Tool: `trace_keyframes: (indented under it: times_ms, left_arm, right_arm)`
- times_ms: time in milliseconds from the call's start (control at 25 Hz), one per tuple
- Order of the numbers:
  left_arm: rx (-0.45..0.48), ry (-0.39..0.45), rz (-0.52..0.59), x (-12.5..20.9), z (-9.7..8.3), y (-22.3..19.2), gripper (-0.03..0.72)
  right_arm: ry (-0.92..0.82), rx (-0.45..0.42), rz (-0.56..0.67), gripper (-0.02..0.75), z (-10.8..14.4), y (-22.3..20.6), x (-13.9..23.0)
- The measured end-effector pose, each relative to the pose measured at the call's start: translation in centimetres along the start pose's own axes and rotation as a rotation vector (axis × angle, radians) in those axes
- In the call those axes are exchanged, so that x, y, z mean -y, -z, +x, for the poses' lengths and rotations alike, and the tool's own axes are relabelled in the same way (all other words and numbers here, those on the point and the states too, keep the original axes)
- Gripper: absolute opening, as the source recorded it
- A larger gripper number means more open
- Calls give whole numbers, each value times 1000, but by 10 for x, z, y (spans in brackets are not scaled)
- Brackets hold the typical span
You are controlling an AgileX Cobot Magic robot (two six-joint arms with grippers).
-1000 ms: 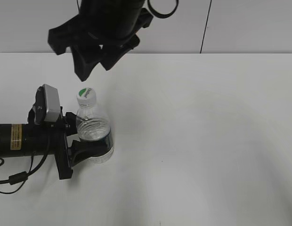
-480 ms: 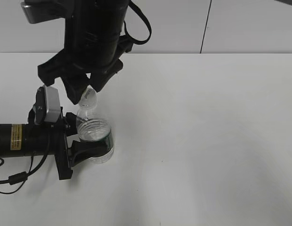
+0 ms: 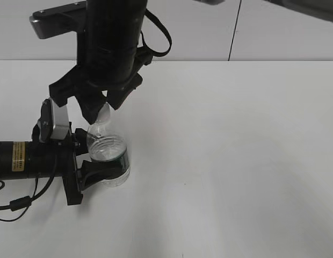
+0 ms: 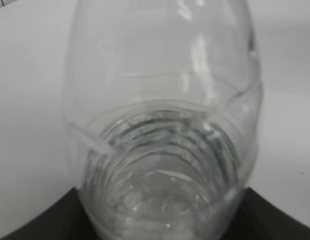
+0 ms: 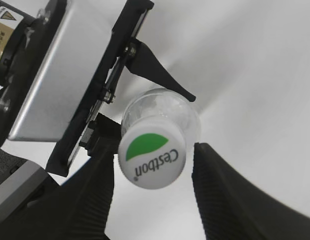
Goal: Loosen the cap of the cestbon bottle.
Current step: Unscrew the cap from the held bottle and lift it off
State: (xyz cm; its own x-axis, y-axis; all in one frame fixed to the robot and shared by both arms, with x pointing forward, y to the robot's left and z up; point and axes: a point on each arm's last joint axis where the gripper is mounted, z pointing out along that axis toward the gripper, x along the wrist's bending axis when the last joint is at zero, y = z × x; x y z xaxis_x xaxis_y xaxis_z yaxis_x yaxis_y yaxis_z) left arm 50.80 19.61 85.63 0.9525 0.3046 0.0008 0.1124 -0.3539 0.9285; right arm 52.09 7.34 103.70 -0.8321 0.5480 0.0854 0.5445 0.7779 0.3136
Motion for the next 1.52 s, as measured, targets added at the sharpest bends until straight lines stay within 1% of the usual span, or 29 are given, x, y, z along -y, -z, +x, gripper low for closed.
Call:
trace_keyframes:
  times_ms: [160,280,320,400,520,600,680,840,920,1040,1120,1240,1360,1520]
  left_arm:
    - [0,0,0,0,0,0,391]
    - [0,1,1,0,0,0,391]
    - [0,1,1,0,0,0,391]
    - [0,1,1,0,0,0,391]
    - [-1,1,2,0,0,0,391]
    - [-1,1,2,0,0,0,391]
    - [0,0,2,0,0,0,391]
    - [-1,0,4,0,0,0,390]
    - [-1,0,4,0,0,0,390]
    - [-1,0,4,0,0,0,390]
    - [-1,3,4,0,0,0,390]
    - [-1,3,4,0,0,0,390]
    - [-2,5,4,0,0,0,390]
    - [-2,6,4,0,0,0,384]
  right_arm:
    - [3,10,2,382,-1,0,0]
    - [3,7,2,311,-1,0,0]
    - [3,7,2,303,-1,0,0]
    - [14,7,2,303,-1,0,0]
    - [99,7,2,303,-1,0,0]
    - [233,7,3,303,-1,0,0]
    - [417,7,2,303,-1,0,0]
    - [892,12,-1,303,-1,2,-1]
    - [1095,21,2,303,-1,2,-1]
    - [1278,30,10,301,-2,2,-2]
    - [1324,35,10,301,-3,2,-2]
    - [1346,40,7,300,-3,3,-3]
    - [1349,42,1,300,-2,8,-4]
    - [1308,62,-28,300,-1,20,-7]
